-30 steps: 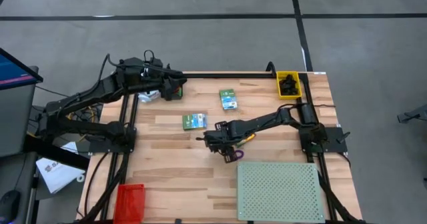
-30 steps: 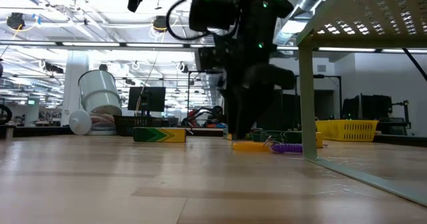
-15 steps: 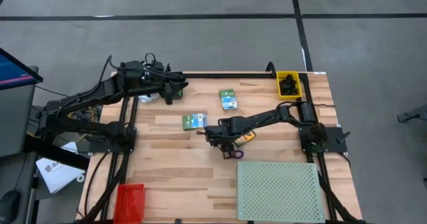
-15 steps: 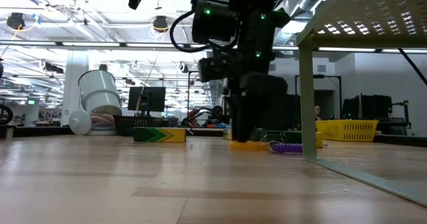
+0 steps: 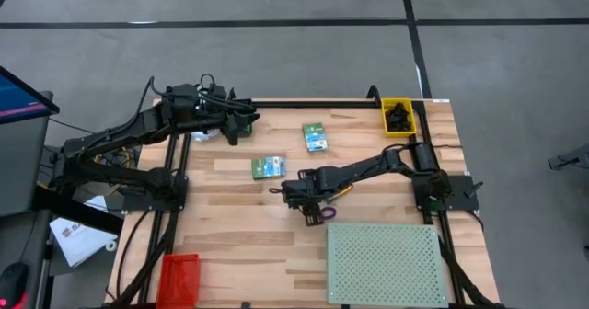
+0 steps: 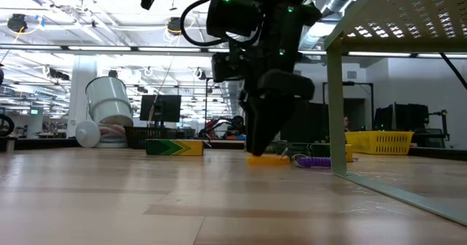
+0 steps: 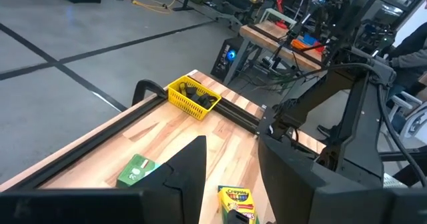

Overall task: Pick & Place Office Desk Supplies
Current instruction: Put the yellow spring keychain into the black bin

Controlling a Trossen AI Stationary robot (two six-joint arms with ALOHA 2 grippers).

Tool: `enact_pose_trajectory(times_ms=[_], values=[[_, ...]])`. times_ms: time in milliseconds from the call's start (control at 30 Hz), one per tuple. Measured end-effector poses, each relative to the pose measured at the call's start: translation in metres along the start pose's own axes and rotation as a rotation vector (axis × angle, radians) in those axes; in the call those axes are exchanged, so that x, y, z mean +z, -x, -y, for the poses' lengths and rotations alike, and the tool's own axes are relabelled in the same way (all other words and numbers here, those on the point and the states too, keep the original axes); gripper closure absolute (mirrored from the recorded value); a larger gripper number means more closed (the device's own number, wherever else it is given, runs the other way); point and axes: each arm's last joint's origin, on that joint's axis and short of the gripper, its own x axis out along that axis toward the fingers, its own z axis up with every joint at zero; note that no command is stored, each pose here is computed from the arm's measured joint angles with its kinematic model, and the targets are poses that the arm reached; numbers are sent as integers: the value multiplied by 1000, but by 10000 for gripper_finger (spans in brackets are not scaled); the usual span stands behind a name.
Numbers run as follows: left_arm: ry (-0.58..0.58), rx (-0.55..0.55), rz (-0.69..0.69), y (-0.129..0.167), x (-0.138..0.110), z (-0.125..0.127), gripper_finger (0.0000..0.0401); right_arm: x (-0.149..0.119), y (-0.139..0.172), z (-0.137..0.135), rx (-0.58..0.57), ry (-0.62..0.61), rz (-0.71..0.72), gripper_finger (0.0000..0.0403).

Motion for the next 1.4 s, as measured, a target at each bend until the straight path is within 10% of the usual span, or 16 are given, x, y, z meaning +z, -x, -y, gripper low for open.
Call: enact_pose_trajectory(times_ms=[1100,1400], values=[[1,-3,-1,0,0,0,270,-12,-11,10,3,-50,-27,225],[2,0,0,0,0,0,270,-11,-11,10,27,-49,-23,296]])
